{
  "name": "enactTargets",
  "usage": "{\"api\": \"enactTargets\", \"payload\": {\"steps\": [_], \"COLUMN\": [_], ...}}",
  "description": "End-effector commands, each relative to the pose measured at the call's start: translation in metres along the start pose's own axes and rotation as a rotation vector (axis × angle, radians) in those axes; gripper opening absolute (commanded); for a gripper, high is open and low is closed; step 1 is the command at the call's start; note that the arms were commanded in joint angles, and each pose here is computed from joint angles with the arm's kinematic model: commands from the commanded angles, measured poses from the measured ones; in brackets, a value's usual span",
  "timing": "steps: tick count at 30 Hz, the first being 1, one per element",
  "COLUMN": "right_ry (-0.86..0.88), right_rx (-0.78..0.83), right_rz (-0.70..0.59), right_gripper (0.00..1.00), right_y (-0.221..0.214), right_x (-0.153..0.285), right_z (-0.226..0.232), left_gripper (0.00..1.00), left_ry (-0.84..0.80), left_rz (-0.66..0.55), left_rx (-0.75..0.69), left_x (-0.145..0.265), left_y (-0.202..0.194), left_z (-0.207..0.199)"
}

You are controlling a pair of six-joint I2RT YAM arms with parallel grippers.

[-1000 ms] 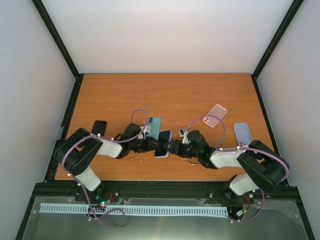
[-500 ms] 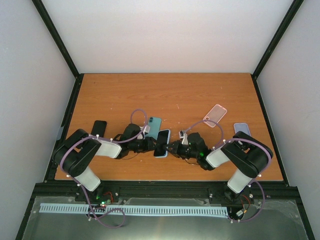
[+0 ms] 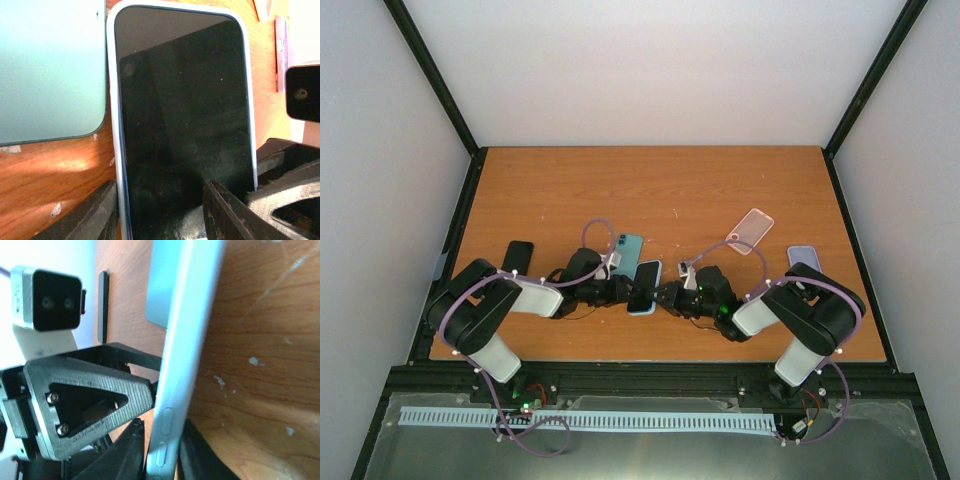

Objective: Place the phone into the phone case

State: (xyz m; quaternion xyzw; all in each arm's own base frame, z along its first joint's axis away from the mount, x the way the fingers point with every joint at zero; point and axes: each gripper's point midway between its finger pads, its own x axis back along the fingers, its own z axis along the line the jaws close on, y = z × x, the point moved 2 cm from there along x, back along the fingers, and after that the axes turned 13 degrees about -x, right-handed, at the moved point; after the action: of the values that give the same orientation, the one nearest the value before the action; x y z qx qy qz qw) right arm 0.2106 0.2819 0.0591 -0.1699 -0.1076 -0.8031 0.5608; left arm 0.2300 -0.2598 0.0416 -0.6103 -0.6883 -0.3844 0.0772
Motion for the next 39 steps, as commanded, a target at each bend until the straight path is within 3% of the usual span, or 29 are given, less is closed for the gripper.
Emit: {"api": "enactTargets", "payload": {"steps": [1, 3, 12, 16, 26, 35, 39], "right_ry": [0.059, 0.053, 0.157, 0.259, 0.469, 0.554, 0.574], "right_rx": [0.071, 0.077, 0.176, 0.22, 0.294, 0.299, 0.29], "right_rz": [-0.026, -0.028, -0.043, -0.033, -0.046, -0.041, -0.028], "right_gripper": [0.09, 0.03, 0.03, 0.03, 0.03, 0.03, 0.03], "right_y": [0.008, 0.007, -0.001, -0.009, -0.023, -0.03, -0.031], "right_x": [-0.002, 0.0, 0.029, 0.047, 0.091, 0.108, 0.109], "right_z": [0.023, 0.024, 0.064, 0.093, 0.152, 0.172, 0.175], "left_gripper": [0.47, 0.49, 0.71, 0.76, 0.75, 0.75, 0.66], "left_ry": [-0.009, -0.012, -0.096, -0.17, -0.378, -0.467, -0.525], "left_rz": [0.034, 0.03, -0.094, -0.151, -0.281, -0.286, -0.286], "left_rx": [-0.009, -0.018, -0.093, -0.123, -0.206, -0.201, -0.197], "left_x": [0.004, 0.009, 0.056, 0.077, 0.13, 0.138, 0.139], "left_y": [-0.01, -0.008, 0.011, 0.019, 0.03, 0.024, 0.025], "left_z": [-0.005, -0.01, -0.054, -0.076, -0.132, -0.142, -0.149]}}
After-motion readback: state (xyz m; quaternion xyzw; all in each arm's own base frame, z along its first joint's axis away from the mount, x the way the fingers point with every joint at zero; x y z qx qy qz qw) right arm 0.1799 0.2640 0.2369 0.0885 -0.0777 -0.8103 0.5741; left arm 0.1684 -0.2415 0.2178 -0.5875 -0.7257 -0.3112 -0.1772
